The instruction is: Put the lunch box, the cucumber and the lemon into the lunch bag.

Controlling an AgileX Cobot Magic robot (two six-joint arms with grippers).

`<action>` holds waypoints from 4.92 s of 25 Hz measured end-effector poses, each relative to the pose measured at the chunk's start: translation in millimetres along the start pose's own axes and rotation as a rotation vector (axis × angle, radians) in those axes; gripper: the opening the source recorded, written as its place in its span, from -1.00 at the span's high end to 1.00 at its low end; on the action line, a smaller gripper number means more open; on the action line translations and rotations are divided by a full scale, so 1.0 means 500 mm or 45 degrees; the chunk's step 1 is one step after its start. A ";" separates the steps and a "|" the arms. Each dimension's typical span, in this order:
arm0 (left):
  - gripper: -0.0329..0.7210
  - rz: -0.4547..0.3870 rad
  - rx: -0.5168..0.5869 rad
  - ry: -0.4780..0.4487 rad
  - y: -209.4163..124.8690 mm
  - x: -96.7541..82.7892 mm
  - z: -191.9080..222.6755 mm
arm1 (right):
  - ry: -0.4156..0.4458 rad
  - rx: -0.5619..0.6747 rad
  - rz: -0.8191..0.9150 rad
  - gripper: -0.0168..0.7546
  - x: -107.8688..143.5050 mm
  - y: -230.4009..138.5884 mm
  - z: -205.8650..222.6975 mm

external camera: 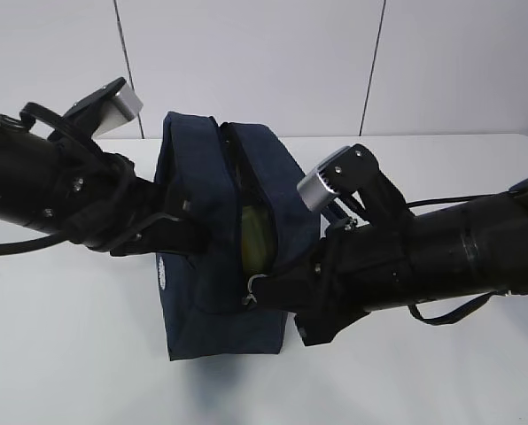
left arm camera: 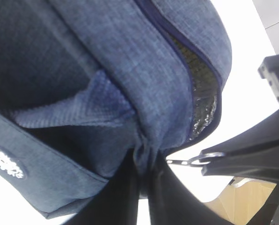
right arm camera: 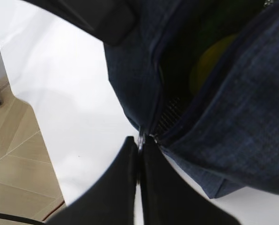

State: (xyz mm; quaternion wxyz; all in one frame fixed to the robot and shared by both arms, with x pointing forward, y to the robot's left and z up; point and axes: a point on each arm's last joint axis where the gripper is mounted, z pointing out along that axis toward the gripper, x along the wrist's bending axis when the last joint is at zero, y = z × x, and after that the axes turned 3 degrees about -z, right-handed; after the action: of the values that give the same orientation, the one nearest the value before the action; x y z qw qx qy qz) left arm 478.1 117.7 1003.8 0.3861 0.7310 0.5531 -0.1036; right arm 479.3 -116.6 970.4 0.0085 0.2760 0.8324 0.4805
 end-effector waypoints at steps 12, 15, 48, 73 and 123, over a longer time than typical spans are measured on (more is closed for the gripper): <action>0.91 0.000 -0.002 0.001 0.000 0.000 0.000 | -0.045 -0.064 -0.019 0.99 0.009 0.022 -0.024; 0.91 0.000 -0.004 0.003 0.001 0.000 0.000 | -0.048 -0.075 0.002 0.99 0.008 0.023 -0.024; 0.91 0.005 -0.005 0.006 0.001 0.001 0.000 | -0.037 -0.171 0.549 0.99 0.004 0.041 -0.026; 0.91 0.019 -0.002 0.015 0.000 0.002 0.000 | -0.043 -0.291 0.469 0.99 -0.004 0.116 -0.037; 0.91 0.061 0.008 0.039 -0.001 0.006 0.000 | -0.142 -0.372 0.428 0.99 -0.127 0.207 0.025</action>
State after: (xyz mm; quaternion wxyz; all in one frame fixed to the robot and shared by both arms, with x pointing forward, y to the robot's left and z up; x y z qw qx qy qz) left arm 478.7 119.8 1002.1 0.3777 0.7466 0.5410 -0.0848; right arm 583.1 -96.2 1030.8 0.0142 0.4329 0.6944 0.5747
